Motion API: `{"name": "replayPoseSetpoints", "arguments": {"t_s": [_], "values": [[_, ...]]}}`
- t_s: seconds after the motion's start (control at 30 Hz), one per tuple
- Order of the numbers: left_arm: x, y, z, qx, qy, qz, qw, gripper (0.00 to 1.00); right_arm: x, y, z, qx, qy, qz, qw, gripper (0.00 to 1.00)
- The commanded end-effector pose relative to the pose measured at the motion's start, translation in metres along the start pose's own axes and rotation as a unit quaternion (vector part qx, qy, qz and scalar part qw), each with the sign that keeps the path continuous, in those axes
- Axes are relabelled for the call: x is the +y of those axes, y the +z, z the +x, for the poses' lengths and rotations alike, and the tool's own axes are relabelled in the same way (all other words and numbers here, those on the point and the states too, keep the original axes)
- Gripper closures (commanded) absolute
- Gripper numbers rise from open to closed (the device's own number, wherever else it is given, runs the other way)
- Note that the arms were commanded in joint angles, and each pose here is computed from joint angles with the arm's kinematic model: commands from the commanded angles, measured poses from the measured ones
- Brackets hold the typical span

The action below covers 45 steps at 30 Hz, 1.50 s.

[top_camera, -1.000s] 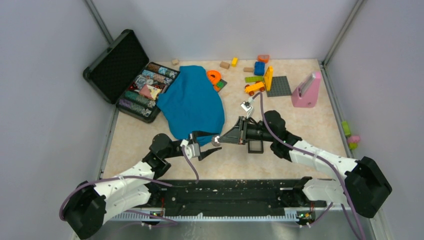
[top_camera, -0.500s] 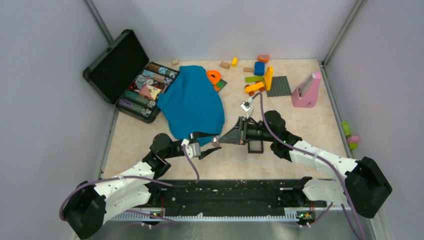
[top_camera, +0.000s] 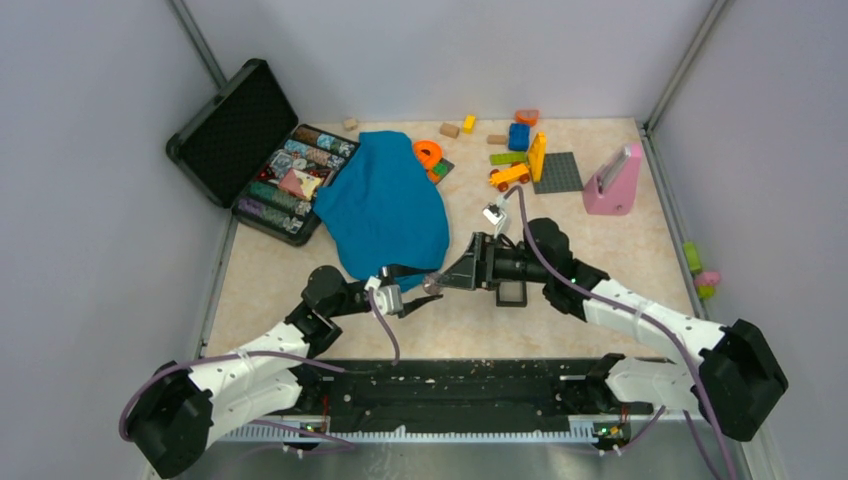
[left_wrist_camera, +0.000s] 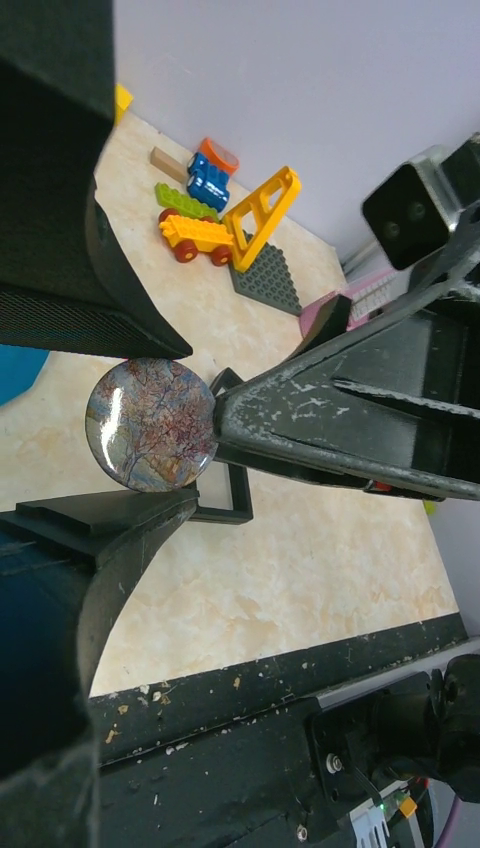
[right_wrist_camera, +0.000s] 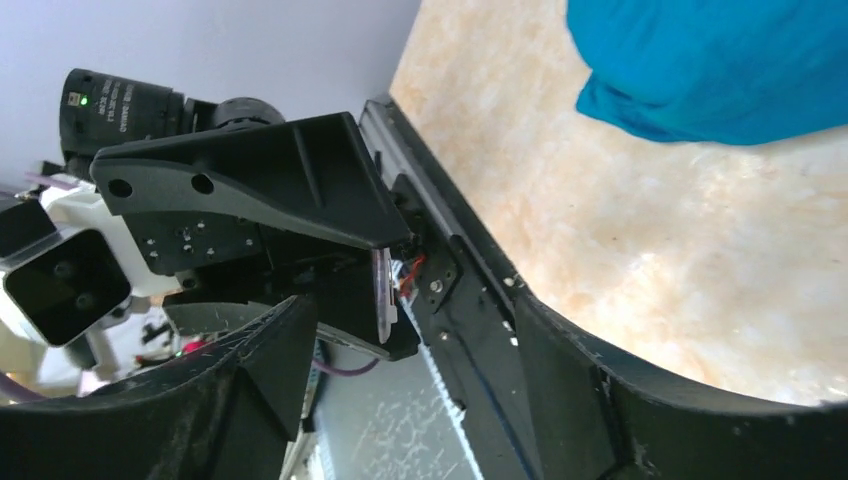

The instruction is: Remove the brooch from the garment

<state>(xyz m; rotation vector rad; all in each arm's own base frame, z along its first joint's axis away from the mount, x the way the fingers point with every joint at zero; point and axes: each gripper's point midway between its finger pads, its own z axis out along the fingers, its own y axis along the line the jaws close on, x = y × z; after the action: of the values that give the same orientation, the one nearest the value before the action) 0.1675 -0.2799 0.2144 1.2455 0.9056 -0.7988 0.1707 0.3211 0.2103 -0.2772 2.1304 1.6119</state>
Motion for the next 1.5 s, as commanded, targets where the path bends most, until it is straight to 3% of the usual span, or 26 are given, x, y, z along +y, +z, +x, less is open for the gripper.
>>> {"name": "replayPoseSetpoints", "arguments": {"t_s": [0.0,0.13,0.23,0.4,1.03,1.47], "values": [[0.008,0.004,-0.003,0.001,-0.001,-0.012,1.000,0.59,0.010,-0.018,-0.023,-0.040,-0.070,0.053,0.995,0.25],[0.010,0.006,0.008,0.014,-0.030,-0.024,0.999,0.59,-0.032,-0.053,-0.037,-0.086,-0.083,0.213,0.970,0.22],[0.012,0.008,0.013,0.019,-0.046,-0.030,0.998,0.59,-0.074,-0.092,-0.037,-0.107,-0.068,0.348,0.929,0.13],[0.016,0.008,0.015,0.016,-0.062,-0.047,0.997,0.58,-0.124,-0.133,-0.022,-0.107,-0.034,0.456,0.883,0.01],[0.011,0.009,0.010,0.000,-0.087,-0.041,0.995,0.59,-0.198,-0.133,-0.018,-0.105,0.004,0.460,0.882,0.01],[0.011,0.005,0.010,0.004,-0.079,-0.046,0.996,0.59,-0.205,-0.107,-0.007,-0.069,0.001,0.410,0.910,0.01]]}}
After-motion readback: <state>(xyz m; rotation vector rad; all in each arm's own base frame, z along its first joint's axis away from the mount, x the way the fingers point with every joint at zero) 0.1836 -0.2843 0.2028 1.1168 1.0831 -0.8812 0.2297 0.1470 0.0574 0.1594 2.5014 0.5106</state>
